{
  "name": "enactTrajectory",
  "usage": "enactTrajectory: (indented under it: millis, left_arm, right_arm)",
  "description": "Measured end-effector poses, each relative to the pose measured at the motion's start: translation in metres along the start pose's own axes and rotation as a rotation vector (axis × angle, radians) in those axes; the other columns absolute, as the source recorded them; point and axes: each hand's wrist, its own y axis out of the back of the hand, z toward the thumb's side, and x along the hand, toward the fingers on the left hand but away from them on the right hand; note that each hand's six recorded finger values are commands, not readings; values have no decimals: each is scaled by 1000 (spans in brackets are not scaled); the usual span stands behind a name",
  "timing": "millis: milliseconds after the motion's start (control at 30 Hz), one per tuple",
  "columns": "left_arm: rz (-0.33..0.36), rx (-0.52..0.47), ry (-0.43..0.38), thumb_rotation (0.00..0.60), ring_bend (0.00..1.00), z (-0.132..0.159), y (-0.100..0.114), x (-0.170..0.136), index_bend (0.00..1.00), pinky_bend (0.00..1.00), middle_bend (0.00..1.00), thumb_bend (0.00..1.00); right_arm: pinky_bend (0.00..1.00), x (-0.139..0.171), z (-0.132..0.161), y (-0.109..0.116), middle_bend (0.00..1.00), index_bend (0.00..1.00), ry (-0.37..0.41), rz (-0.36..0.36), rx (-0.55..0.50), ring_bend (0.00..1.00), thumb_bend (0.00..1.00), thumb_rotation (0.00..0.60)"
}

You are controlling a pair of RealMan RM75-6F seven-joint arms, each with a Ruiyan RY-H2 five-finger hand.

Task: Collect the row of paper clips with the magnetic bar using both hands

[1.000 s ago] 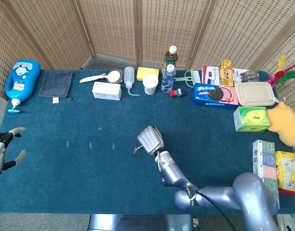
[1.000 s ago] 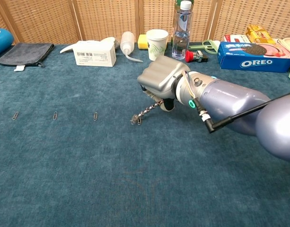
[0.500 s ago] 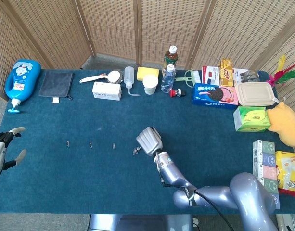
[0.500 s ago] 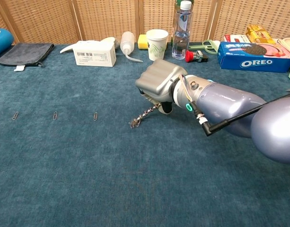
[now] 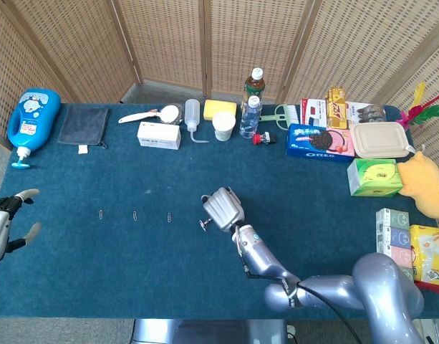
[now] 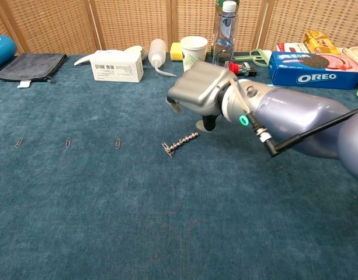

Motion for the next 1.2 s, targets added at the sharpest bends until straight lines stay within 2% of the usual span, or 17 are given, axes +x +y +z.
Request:
enactTrajectory:
  millis: [167,333,433,567,700,867,1033,1200]
  left_arm:
    - [-7,-1,-20,600,385,5,-2,2,241,457,380,506]
    - [-27,-3,-31,600,367,7,-7,1,244,410,373,505]
    - [-38,2,-38,600,353,9,-10,1,244,391,365,506]
    - [-67,-3,-47,600,286,13,-17,-1,244,338,335,506]
    - [-93,-11,-52,600,278,17,-25,-3,244,328,325,506]
    - [-95,-15,-55,600,278,20,-26,-5,244,328,323,506]
    - [-105,-55,-53,600,279,23,-27,-6,244,328,321,505]
    - [-104,-32,-57,600,279,22,-28,-6,244,328,321,506]
  right_arm:
    - [726,13,-25,7,479,309,-42,-31,-48,590,409,600]
    - [711,32,-54,11,443,320,-105,-79,-144,536,408,600]
    - [663,46,-70,12,415,322,-133,-109,-194,491,409,600]
    - [599,66,-89,18,373,317,-164,-157,-260,446,409,600]
    - [531,90,-105,23,350,318,-194,-217,-310,403,408,600]
    - [398,115,-125,12,322,326,-246,-221,-319,321,409,600]
    - [343,131,-144,-6,255,276,-313,-221,-329,256,409,600]
    - [330,145,-158,-23,264,316,-374,-224,-360,252,408,600]
